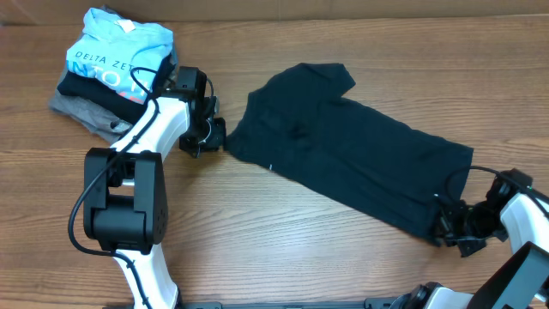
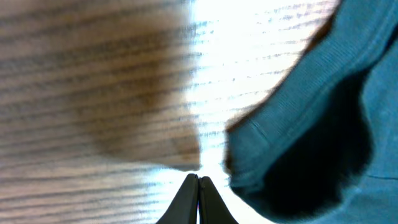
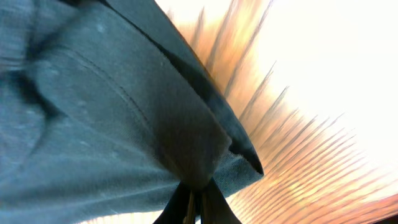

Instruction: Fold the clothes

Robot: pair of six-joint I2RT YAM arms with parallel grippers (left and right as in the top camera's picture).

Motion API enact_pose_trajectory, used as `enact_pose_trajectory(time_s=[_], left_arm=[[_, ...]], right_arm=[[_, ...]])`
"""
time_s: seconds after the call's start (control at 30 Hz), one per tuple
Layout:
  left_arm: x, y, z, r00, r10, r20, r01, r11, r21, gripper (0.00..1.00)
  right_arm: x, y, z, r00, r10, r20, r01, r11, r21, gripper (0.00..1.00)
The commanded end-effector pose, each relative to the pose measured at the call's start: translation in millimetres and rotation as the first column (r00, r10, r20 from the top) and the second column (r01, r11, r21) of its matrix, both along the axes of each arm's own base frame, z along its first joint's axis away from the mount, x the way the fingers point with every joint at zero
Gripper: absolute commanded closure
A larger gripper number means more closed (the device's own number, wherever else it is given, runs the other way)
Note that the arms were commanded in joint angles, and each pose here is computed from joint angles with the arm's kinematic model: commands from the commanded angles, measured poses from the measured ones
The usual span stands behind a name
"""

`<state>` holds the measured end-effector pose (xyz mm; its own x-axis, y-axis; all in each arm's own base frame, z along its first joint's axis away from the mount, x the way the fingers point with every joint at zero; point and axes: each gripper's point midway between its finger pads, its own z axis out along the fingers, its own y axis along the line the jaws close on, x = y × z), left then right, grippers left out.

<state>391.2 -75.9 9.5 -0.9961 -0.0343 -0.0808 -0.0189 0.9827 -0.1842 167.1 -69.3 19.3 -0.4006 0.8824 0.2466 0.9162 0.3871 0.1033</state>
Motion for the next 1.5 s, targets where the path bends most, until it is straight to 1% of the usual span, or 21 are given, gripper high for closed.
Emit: enact_pose_trajectory(time_s=[0.0, 0.03, 0.07, 0.1, 0.13, 0.17, 0.2, 0.27, 0.33, 0.43, 0.53, 0.63, 0.73, 0.8, 0.97, 1.07, 1.2, 1.27, 1.37, 1.43, 1.47], left_arm=[[-2.3, -6.0, 1.3, 1.0, -0.01, -0.015, 0.01, 1.0, -0.02, 0.96], [-4.0, -6.2, 1.3, 1.0, -0.01, -0.022, 0.009, 1.0, -0.023, 0.91], [-5.7, -8.5, 1.7, 0.999, -0.012, -0.03, 0.011, 0.999, -0.037, 0.83], [-6.7, -12.3, 2.6, 0.999, -0.015, -0.034, 0.013, 0.998, -0.059, 0.76], [-7.1, -16.4, 3.6, 0.999, -0.018, -0.036, 0.015, 0.996, -0.084, 0.68], [-6.9, -19.9, 4.6, 0.999, -0.02, -0.035, 0.016, 0.994, -0.104, 0.55], [-5.8, -23.6, 5.8, 0.999, -0.023, -0.03, 0.019, 0.992, -0.126, 0.45], [-3.4, -27.1, 7.1, 0.999, -0.025, -0.02, 0.022, 0.989, -0.146, 0.37], [-3.0, -30.0, 7.0, 0.999, -0.033, -0.015, 0.03, 0.989, -0.145, 0.36], [-1.4, -37.9, 5.3, 0.999, -0.054, 0.005, 0.054, 0.989, -0.14, 0.38], [-3.2, -47.0, -1.5, 0.997, -0.077, 0.023, 0.08, 0.987, -0.137, 0.48], [-11.2, -54.9, -12.0, 0.995, -0.098, 0.022, 0.1, 0.986, -0.134, 0.65], [-22.0, -49.4, -22.1, 0.996, -0.093, -0.009, 0.092, 0.991, -0.095, 0.96], [-29.1, -40.7, -24.7, 0.996, -0.085, -0.041, 0.082, 0.995, -0.057, 0.96], [-53.8, 11.8, -28.5, 0.983, 0.074, -0.167, -0.052, 0.99, 0.132, 0.96], [-65.8, 37.6, -27.1, 0.968, 0.124, -0.217, -0.082, 0.978, 0.192, 0.96], [-77.1, 57.2, -24.8, 0.947, 0.18, -0.267, -0.127, 0.971, 0.204, 0.96], [-78.8, 63.9, -22.0, 0.941, 0.206, -0.268, -0.149, 0.965, 0.217, 0.96], [-78.5, 82.6, -10.4, 0.926, 0.295, -0.235, -0.231, 0.937, 0.263, 0.96], [-73.2, 85.3, -1.2, 0.929, 0.307, -0.206, -0.259, 0.938, 0.228, 0.96], [-70.4, 84.3, 2.3, 0.937, 0.292, -0.194, -0.252, 0.946, 0.206, 0.91]], right_arm=[[0.1, -15.8, 2.6, 0.999, -0.024, -0.026, 0.022, 0.997, -0.073, 0.91], [0.0, -14.8, 2.8, 0.999, -0.024, -0.026, 0.022, 0.997, -0.068, 0.85], [-0.3, -14.4, 2.9, 0.999, -0.024, -0.027, 0.022, 0.998, -0.066, 0.72], [-0.7, -14.3, 2.9, 0.999, -0.024, -0.029, 0.022, 0.998, -0.066, 0.55], [-0.9, -14.1, 3.0, 0.999, -0.024, -0.03, 0.022, 0.998, -0.065, 0.44], [-1.2, -13.9, 3.0, 0.999, -0.024, -0.031, 0.022, 0.998, -0.064, 0.39], [-1.2, -13.9, 3.0, 0.999, -0.024, -0.031, 0.022, 0.998, -0.064, 0.37], [-0.1, -14.0, 3.0, 0.999, -0.024, -0.026, 0.023, 0.998, -0.063, 0.35], [1.6, -15.2, 2.8, 1.0, -0.024, -0.019, 0.023, 0.997, -0.068, 0.34], [3.2, -15.8, 2.6, 1.0, -0.025, -0.012, 0.024, 0.997, -0.07, 0.34], [7.9, -12.6, 3.3, 1.0, -0.021, 0.013, 0.021, 0.999, -0.048, 0.34], [15.7, -8.0, 4.7, 0.998, -0.002, 0.059, 0.003, 1.0, -0.017, 0.34], [17.1, -7.4, 5.0, 0.998, -0.003, 0.066, 0.004, 1.0, -0.012, 0.34], [17.0, -7.4, 5.0, 0.998, -0.003, 0.066, 0.004, 1.0, -0.012, 0.34], [19.3, -9.0, 5.0, 0.997, 0.019, 0.08, -0.018, 1.0, -0.021, 0.35], [20.1, -9.3, 5.1, 0.996, 0.024, 0.085, -0.022, 1.0, -0.022, 0.35], [33.0, 4.9, 10.5, 0.969, 0.144, 0.201, -0.154, 0.987, 0.038, 0.36], [35.3, 7.8, 11.9, 0.963, 0.154, 0.222, -0.169, 0.984, 0.051, 0.36], [40.6, 10.1, 13.8, 0.952, 0.165, 0.258, -0.186, 0.981, 0.059, 0.36], [51.8, 19.7, 20.6, 0.916, 0.195, 0.351, -0.242, 0.966, 0.093, 0.36], [55.5, 22.8, 23.2, 0.902, 0.201, 0.381, -0.258, 0.961, 0.104, 0.36]])
